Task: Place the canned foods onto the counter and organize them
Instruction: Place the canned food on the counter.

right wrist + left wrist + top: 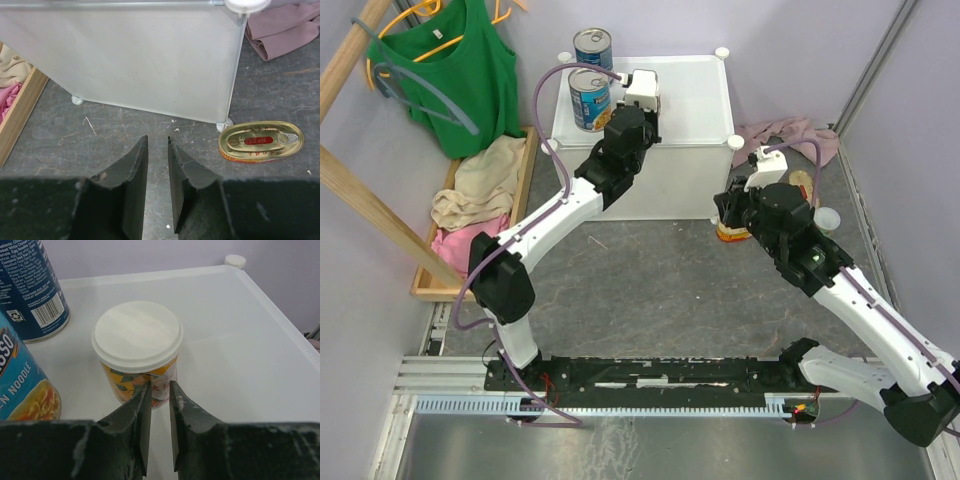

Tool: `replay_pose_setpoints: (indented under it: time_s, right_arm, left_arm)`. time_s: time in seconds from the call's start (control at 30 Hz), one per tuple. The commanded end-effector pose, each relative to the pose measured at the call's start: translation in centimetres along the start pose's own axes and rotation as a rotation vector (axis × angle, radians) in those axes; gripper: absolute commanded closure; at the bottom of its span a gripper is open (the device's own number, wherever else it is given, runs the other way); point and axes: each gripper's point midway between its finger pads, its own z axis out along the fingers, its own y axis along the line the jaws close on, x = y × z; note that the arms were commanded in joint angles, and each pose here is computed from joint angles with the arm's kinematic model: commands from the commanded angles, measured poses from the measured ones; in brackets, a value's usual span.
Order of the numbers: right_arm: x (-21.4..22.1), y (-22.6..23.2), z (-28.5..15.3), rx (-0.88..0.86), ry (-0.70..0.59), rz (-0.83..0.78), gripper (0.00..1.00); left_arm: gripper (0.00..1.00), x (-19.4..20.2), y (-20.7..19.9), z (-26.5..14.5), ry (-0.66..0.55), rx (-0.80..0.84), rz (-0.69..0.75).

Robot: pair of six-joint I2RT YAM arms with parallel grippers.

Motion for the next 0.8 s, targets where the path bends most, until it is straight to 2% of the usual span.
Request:
replay_pose_setpoints:
  time_s: [0.0,0.77]
  right_arm:
    - [-1.3,0.9,0.3,-0.031,-0.044,0.002,0.7]
    - [-1.1,1.2,1.7,-0.019,-0.029,-0.002,0.69]
  left_arm:
    - [0.72,-2.2,0.2,1.0,-0.054,0.011,-0.066]
    - [0.67,-1.8,0.4,4.2,-0.047,0.059,-0.092]
